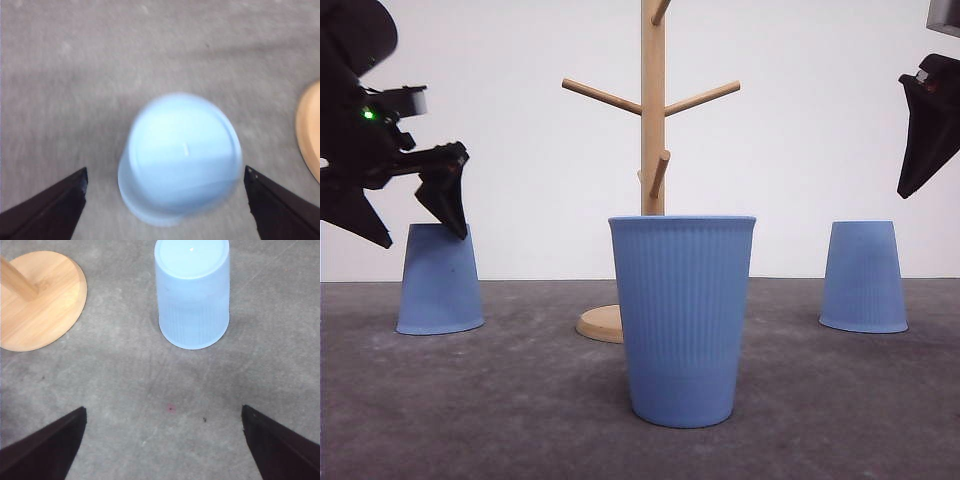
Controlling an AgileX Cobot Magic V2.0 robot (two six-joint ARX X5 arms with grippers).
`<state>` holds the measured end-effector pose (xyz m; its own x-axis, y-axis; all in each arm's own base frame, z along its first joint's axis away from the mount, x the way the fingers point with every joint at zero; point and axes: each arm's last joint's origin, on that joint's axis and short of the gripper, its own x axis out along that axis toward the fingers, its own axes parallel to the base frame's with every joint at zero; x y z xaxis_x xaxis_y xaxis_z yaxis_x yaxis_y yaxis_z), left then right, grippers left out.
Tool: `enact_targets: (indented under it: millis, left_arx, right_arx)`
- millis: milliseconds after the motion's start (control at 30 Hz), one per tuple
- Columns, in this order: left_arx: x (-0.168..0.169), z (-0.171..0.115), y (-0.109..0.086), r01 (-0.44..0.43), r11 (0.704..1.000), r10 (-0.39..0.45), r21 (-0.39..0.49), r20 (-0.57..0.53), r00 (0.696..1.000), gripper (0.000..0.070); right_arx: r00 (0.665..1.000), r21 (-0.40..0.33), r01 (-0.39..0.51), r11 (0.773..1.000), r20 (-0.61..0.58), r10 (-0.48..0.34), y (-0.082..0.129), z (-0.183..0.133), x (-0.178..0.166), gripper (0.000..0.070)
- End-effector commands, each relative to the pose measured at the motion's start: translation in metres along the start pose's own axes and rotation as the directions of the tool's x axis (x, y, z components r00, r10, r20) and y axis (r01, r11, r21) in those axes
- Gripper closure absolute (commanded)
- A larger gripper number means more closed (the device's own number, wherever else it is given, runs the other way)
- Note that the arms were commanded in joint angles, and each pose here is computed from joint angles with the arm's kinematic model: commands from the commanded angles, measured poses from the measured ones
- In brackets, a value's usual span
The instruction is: Place three cups
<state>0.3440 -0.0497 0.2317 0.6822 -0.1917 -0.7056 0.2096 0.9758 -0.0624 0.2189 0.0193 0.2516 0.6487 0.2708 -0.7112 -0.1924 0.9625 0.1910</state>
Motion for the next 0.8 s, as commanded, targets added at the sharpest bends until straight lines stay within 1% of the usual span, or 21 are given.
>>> enact_targets:
  millis: [0,133,200,233,267,367,433,633,767]
  left_arx:
    - [0.007,0.007,0.0,-0.002,1.0,0.002,0.021,0.005,1.0,0.0092]
    - [0.021,0.007,0.001,0.001,0.999,-0.001,0.035,-0.013,1.0,0.0098]
    - [0.025,0.005,0.001,0.003,0.999,-0.002,0.034,-0.029,1.0,0.011]
    - [0.026,0.005,0.001,0.004,0.999,-0.002,0.034,-0.032,0.999,0.0131]
    - [0.026,0.005,0.001,0.004,0.999,-0.002,0.034,-0.033,0.999,0.0168]
    - [0.026,0.006,0.001,0.005,0.999,-0.004,0.035,-0.023,1.0,0.0377]
    - [0.026,0.006,0.001,0.019,0.999,-0.018,0.035,-0.023,1.0,0.0423]
    - [0.017,0.012,-0.001,0.08,0.996,-0.08,0.033,-0.016,0.997,0.0432]
    - [-0.009,0.036,-0.002,0.148,0.988,-0.149,0.036,0.023,0.989,0.0432]
  right_arx:
    - [1.0,0.004,-0.002,1.0,0.016,0.002,0.0,0.005,-0.001,0.007]
    - [1.0,0.003,-0.002,1.0,0.021,0.002,0.001,0.005,-0.001,0.007]
    - [1.0,0.002,-0.002,1.0,0.022,0.002,0.001,0.005,-0.001,0.007]
    - [1.0,0.002,-0.002,1.0,0.022,0.002,0.001,0.005,-0.001,0.007]
    - [1.0,0.003,-0.002,1.0,0.021,0.002,0.001,0.005,-0.001,0.007]
    - [1.0,0.003,-0.002,1.0,0.021,0.002,0.001,0.005,-0.001,0.007]
    - [1.0,0.002,-0.002,1.0,0.021,0.002,0.001,0.005,-0.001,0.007]
    - [1.0,0.002,-0.002,1.0,0.022,0.002,0.001,0.006,-0.001,0.007]
    - [1.0,0.002,-0.002,1.0,0.022,0.002,0.001,0.006,-0.001,0.007]
